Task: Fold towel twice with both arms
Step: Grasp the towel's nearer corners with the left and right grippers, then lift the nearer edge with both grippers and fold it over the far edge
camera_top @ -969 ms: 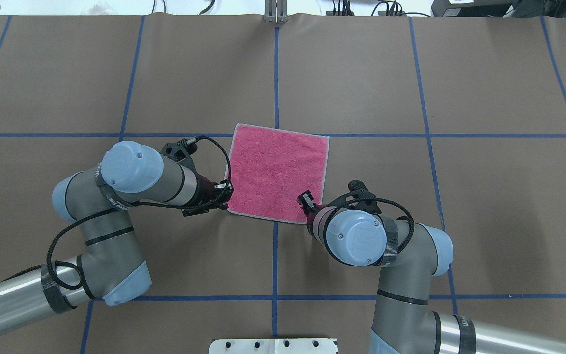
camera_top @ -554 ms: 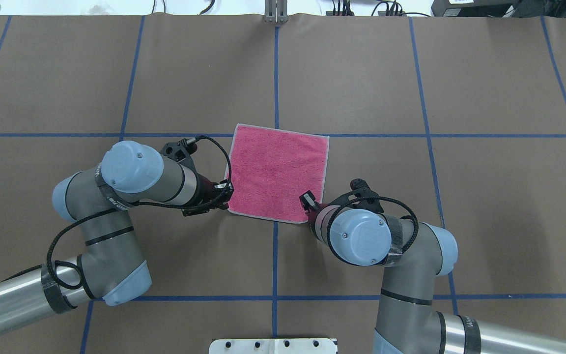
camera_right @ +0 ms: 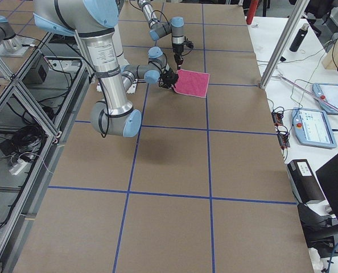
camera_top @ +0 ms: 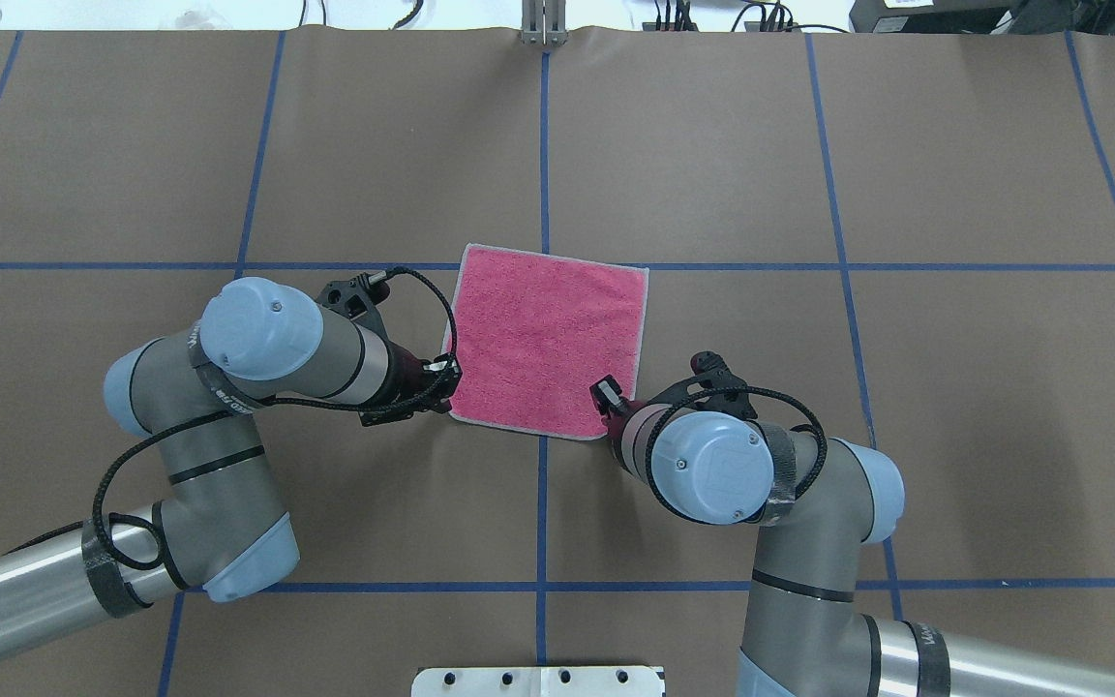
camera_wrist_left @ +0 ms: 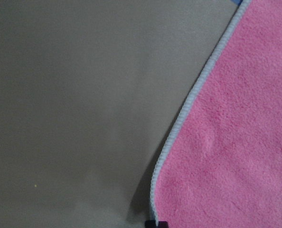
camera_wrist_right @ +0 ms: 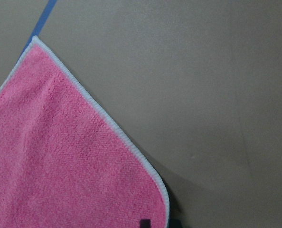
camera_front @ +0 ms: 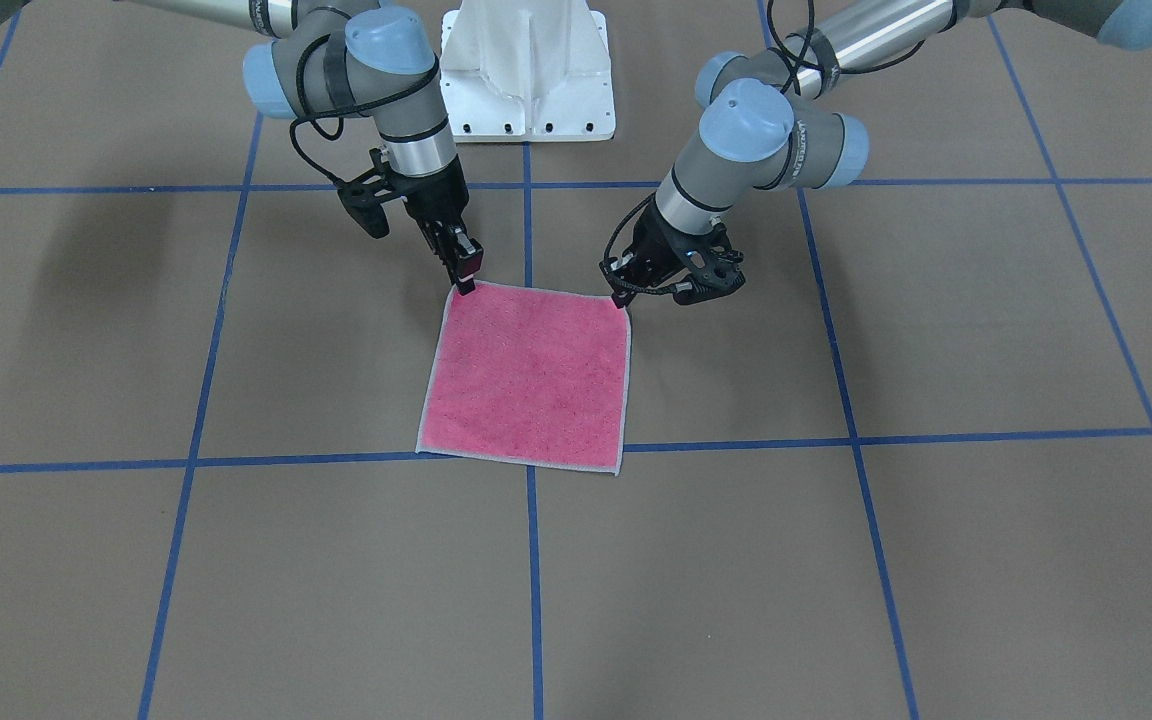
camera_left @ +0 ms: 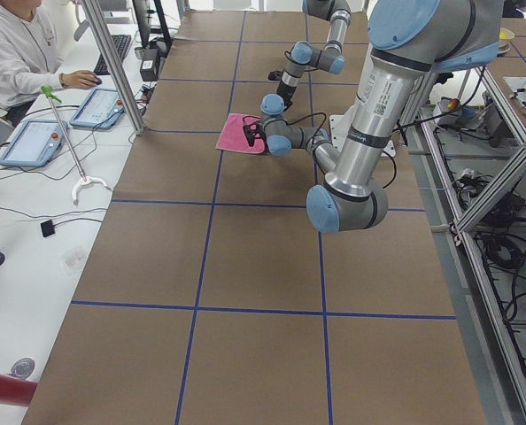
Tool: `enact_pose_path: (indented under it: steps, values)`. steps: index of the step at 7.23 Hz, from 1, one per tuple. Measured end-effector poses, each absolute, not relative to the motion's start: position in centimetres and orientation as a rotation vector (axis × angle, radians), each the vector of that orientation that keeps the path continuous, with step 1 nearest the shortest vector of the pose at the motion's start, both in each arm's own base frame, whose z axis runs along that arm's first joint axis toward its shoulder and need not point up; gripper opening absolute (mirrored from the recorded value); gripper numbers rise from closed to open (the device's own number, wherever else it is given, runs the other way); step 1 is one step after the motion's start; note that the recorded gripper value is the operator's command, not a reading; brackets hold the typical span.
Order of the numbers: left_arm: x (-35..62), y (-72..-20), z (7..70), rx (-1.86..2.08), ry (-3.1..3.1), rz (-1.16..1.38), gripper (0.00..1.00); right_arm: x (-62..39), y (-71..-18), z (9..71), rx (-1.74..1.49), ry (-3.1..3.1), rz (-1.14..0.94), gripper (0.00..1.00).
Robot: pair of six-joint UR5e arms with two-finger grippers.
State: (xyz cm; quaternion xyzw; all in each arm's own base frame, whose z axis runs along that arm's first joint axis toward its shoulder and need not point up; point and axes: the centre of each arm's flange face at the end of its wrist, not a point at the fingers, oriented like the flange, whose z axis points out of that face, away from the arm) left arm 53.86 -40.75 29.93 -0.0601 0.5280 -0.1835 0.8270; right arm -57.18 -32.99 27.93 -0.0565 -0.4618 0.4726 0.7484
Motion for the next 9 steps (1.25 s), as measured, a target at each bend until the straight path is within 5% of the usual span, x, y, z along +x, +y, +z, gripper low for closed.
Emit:
enact_pose_path:
  steps: [9]
  values:
    - [49.1,-35.6,21.2,-0.251,1.282,-0.375,0.0,-46.7,-30.2,25.8,-0.173,-1.073,0.919,0.0]
